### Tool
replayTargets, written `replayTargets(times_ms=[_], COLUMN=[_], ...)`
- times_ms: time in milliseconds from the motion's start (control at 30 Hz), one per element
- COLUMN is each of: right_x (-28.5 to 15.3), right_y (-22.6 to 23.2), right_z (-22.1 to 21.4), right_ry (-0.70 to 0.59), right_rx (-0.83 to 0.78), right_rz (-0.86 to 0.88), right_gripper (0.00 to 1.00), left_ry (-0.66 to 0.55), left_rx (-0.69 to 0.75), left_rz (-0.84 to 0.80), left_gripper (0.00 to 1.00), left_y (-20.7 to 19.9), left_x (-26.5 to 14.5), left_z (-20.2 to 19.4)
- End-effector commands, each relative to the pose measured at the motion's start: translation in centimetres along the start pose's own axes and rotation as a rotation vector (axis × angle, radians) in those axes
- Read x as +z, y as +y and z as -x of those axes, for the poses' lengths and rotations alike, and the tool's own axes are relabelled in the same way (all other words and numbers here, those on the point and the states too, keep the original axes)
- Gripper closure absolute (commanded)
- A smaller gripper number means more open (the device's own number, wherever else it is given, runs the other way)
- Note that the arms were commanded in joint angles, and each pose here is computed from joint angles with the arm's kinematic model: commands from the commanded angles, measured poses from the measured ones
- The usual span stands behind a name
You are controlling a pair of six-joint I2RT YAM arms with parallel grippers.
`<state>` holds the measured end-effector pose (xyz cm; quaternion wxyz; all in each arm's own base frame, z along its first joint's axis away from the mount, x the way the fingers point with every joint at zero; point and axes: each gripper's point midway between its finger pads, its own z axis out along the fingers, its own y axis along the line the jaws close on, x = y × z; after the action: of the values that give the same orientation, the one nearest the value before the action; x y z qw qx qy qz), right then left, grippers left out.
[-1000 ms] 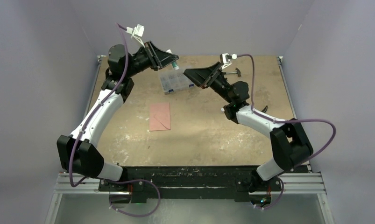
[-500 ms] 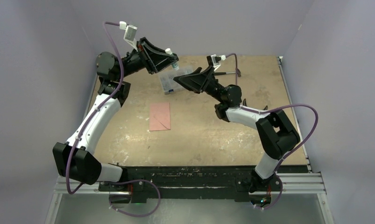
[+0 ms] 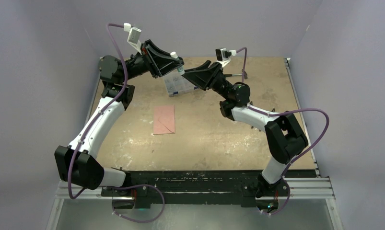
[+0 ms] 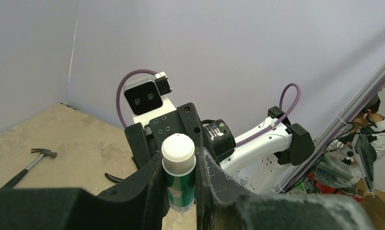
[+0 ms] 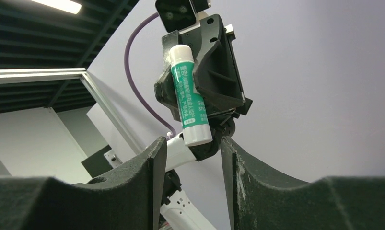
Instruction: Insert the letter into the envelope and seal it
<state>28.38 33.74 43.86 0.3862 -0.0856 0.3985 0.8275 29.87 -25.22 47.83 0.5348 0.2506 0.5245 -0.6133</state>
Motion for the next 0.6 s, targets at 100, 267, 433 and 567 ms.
replayTargets(times_ms=[100, 267, 433, 567], right_x=[1.0, 1.2, 1.7, 2.0], right_y=[2.6, 2.7, 2.6, 1.2], right_z=[1.0, 0.6, 0.3, 0.3], right_ry=[-0.013, 0.017, 0.050, 0.072], right_rx=[-0.097, -0.107, -0.151, -0.210], right_rz=[0.113, 0.121, 0.088, -0.003], right_gripper=[0.57, 0.71, 0.81, 0.94], left_ry=[-0.017, -0.036, -0.073, -0.092], left_rx=[0.021, 0.005, -0.021, -0.088], left_rz=[-0.041, -0.034, 0.043, 0.279], left_gripper=[1.00, 1.00, 1.00, 1.00], left_y=[-1.3, -1.2, 0.2, 4.4], left_x=[-0.1, -0.1, 0.1, -0.3], left_z=[0.4, 0.5, 1.0, 1.2])
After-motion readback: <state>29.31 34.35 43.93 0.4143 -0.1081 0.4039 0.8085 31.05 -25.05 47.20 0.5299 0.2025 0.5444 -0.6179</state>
